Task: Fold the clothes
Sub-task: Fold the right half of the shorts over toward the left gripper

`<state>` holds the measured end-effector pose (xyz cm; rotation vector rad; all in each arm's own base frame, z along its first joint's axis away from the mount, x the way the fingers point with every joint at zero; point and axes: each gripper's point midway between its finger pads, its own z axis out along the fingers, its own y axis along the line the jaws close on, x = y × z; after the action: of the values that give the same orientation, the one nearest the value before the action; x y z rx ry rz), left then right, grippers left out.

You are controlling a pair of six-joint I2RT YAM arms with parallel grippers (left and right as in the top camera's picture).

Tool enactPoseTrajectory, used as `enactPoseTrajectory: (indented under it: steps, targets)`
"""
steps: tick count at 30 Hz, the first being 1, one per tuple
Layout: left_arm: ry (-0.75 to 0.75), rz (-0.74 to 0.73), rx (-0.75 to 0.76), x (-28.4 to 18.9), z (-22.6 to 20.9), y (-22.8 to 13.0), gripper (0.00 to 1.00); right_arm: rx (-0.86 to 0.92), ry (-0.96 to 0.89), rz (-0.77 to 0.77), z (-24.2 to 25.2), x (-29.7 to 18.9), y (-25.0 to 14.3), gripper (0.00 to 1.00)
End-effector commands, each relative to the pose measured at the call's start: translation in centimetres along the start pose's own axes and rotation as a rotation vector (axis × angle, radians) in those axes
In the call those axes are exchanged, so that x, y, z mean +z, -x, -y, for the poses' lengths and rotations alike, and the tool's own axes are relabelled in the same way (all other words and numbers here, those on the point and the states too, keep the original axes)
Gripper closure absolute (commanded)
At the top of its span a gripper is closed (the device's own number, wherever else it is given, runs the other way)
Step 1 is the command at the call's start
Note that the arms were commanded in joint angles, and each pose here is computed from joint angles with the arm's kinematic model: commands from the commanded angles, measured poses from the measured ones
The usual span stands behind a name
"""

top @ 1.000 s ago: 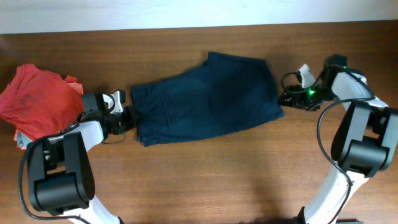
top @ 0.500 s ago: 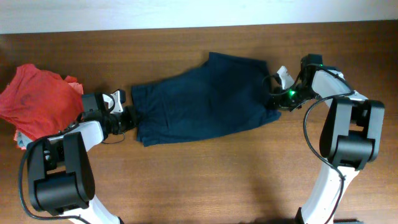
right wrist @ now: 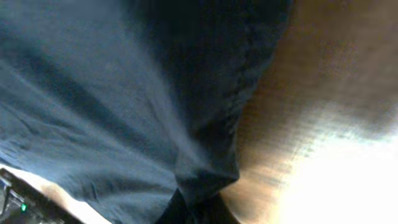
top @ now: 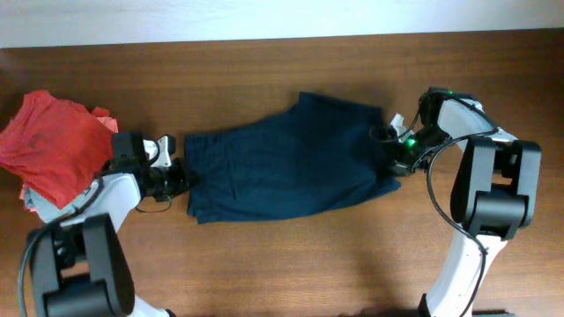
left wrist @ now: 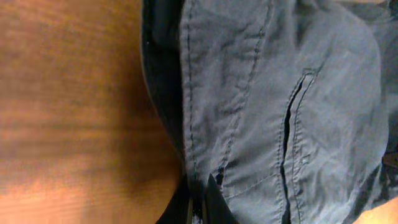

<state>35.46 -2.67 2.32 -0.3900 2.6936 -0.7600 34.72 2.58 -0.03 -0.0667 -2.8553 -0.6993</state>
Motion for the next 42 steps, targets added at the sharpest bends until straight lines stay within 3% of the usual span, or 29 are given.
enactPoseTrajectory:
  steps: [1, 7, 11, 18, 23, 29, 36, 42]
  targets:
    - [0.077, 0.047, 0.049, -1.4, -0.9, 1.3, 0.99, 0.035, -0.084, -0.085, 1.5, 1.1, -1.6, 0.96]
    - [0.105, 0.05, 0.092, -1.5, -1.4, 1.4, 0.99, 0.04, -0.109, -0.103, 1.8, 1.0, -2.0, 0.55]
    - [0.171, 0.063, 0.096, -1.7, -2.6, 1.7, 1.0, 0.113, -0.207, -0.073, 3.9, -0.2, -1.7, 0.47]
    - [0.164, 0.078, 0.181, -2.3, -2.1, 2.5, 1.0, 0.065, -0.226, 0.081, 2.5, -4.5, 0.1, 0.67]
    - [0.158, 0.151, 0.224, -4.4, -0.6, 3.8, 0.99, -0.068, -0.221, 0.241, -1.7, -7.9, 1.8, 0.96]
    - [0.146, 0.257, 0.275, -7.8, 1.7, 4.9, 0.99, -0.352, -0.113, 0.31, -10.7, -6.7, 2.9, 0.96]
    - [0.127, 0.309, 0.309, -10.0, 3.6, 4.9, 0.99, -0.446, 0.011, 0.326, -19.2, -1.1, 3.9, 0.96]
    - [0.02, 0.307, 0.343, -10.5, 6.0, 4.2, 1.0, -0.507, 0.055, 0.336, -24.2, 2.8, 4.0, 0.96]
